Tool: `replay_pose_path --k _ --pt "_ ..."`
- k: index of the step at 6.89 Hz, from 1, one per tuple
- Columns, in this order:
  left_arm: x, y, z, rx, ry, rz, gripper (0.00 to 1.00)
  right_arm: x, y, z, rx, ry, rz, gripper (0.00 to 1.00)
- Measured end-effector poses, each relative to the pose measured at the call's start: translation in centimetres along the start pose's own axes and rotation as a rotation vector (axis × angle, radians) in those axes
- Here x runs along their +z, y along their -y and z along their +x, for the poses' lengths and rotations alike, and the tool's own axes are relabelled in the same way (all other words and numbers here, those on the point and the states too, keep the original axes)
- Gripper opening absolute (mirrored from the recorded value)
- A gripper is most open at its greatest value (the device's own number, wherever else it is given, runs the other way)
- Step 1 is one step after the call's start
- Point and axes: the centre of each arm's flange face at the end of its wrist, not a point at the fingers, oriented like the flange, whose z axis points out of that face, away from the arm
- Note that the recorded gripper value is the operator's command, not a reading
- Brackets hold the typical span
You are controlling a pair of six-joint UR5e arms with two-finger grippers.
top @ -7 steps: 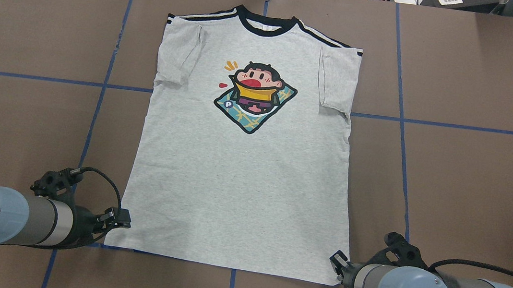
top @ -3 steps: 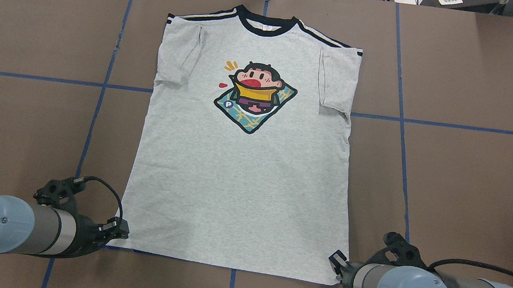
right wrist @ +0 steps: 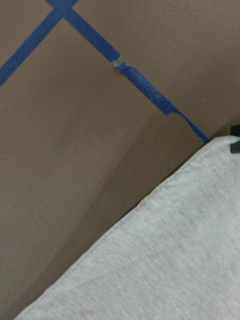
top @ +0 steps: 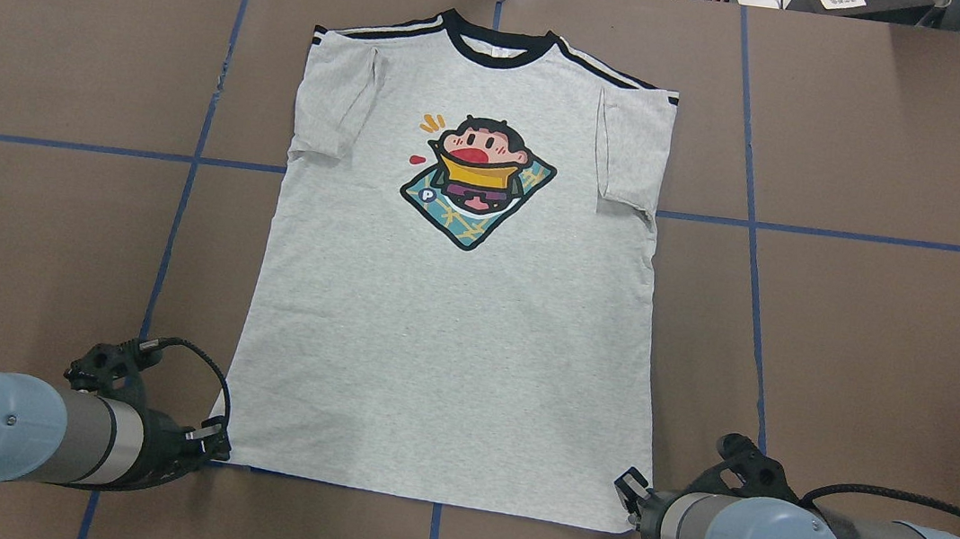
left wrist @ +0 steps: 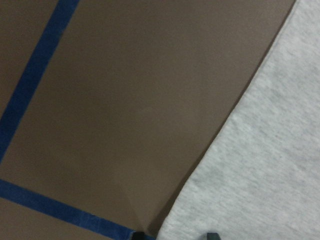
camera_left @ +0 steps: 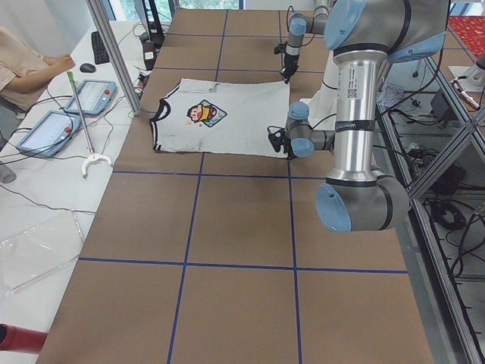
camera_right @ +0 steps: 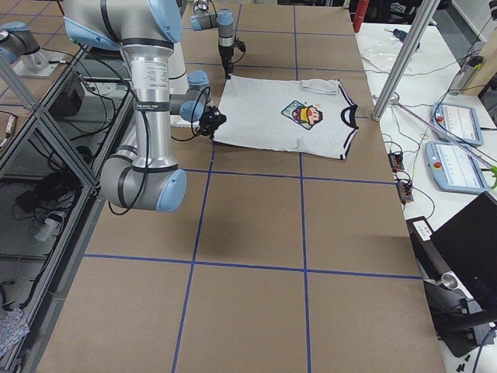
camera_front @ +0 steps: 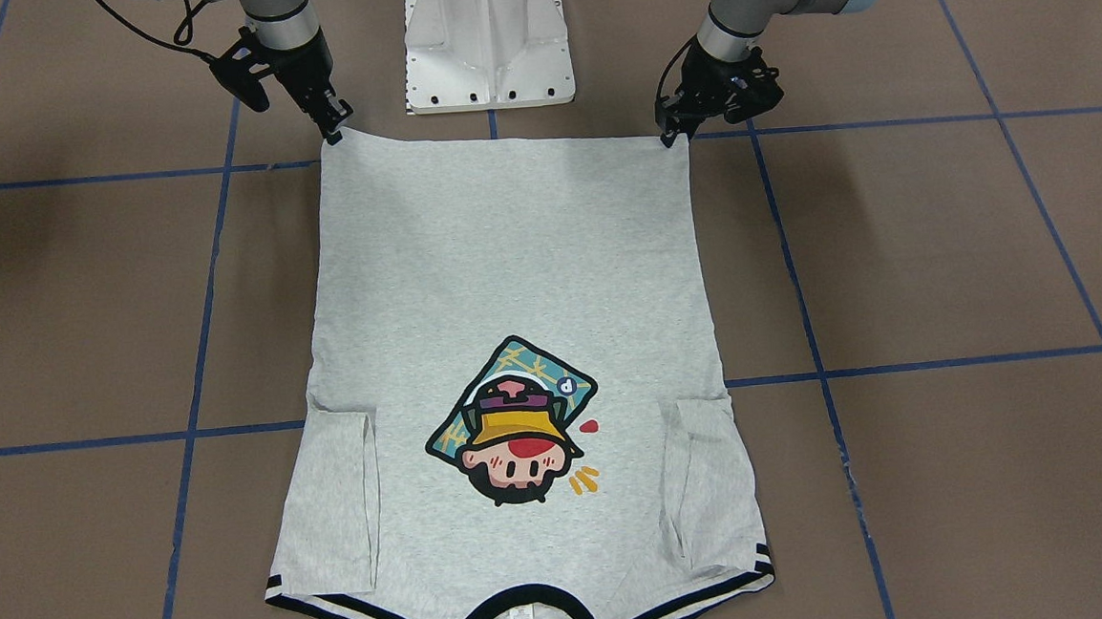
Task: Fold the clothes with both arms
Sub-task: 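Move the left gripper to the hem corner nearest it, both grippers at hem, then grasp both hem corners with the left and right grippers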
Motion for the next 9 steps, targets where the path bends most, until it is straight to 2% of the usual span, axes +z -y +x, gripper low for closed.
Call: replay_pose_path --k 3,6,9 --pt "-0.6 -0.2 0.3 0.006 -0.012 -0.005 0.00 0.0 -0.1 0.0 0.000 0.001 -0.001 0.00" --pt "-6.1 -2.0 1.7 0.027 -0.097 -0.049 0.00 -1.2 0.3 -0.1 0.003 0.015 -0.009 0.00" --pt "-9.9 -6.0 2.1 0.015 -0.095 -0.115 0.00 -4.2 1.0 1.7 -0.006 0.025 -0.032 0.00"
